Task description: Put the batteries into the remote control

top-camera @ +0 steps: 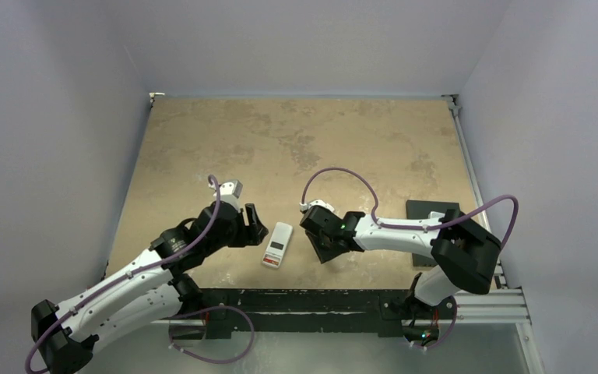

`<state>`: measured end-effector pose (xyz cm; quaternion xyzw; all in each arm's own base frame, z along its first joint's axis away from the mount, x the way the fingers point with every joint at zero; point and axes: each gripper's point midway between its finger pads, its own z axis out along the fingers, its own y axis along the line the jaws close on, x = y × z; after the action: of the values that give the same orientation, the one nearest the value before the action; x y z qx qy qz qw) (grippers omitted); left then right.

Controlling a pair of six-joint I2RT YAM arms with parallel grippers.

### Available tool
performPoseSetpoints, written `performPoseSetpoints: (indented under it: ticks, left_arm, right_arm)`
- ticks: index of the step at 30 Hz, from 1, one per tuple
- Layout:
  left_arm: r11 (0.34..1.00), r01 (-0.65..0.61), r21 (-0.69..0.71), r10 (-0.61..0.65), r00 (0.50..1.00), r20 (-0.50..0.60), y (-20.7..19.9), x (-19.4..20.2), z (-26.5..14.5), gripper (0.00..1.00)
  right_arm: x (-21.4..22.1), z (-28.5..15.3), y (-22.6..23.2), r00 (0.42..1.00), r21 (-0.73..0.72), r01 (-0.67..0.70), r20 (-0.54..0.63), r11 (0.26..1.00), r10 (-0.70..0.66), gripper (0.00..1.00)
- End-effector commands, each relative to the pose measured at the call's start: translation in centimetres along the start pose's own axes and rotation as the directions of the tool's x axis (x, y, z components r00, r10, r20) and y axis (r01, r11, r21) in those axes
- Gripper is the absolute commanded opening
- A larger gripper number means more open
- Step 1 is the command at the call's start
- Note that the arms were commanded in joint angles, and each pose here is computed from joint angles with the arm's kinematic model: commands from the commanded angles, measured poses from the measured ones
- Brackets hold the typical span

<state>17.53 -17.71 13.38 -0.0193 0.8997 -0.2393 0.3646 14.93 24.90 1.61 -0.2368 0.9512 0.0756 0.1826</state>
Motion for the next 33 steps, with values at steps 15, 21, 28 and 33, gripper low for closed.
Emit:
performPoseSetpoints:
  ticks: [15,21,28,33]
  left_arm:
    - [1.000,0.016,-0.020,-0.016,1.000,0.010,0.5,0.5,2.0,0.64]
    - [0.999,0.026,-0.044,-0.025,1.000,0.015,1.3,1.0,2.4,0.65]
    - [0.995,0.055,-0.078,-0.053,0.998,0.022,2.7,1.9,2.7,0.65]
    - [0.993,0.071,-0.096,-0.069,0.997,0.029,3.5,2.4,2.7,0.62]
  right_arm:
    - [1.5,-0.8,-0.5,1.000,0.041,0.014,-0.026,0.999,-0.013,0.12]
    - [0.9,-1.2,-0.4,1.000,0.047,0.021,-0.010,0.999,-0.020,0.00]
    - [-0.3,-2.5,0.8,0.997,0.031,0.063,0.031,0.998,-0.064,0.00]
    - [-1.2,-3.4,2.2,0.992,0.010,0.111,0.061,0.994,-0.112,0.00]
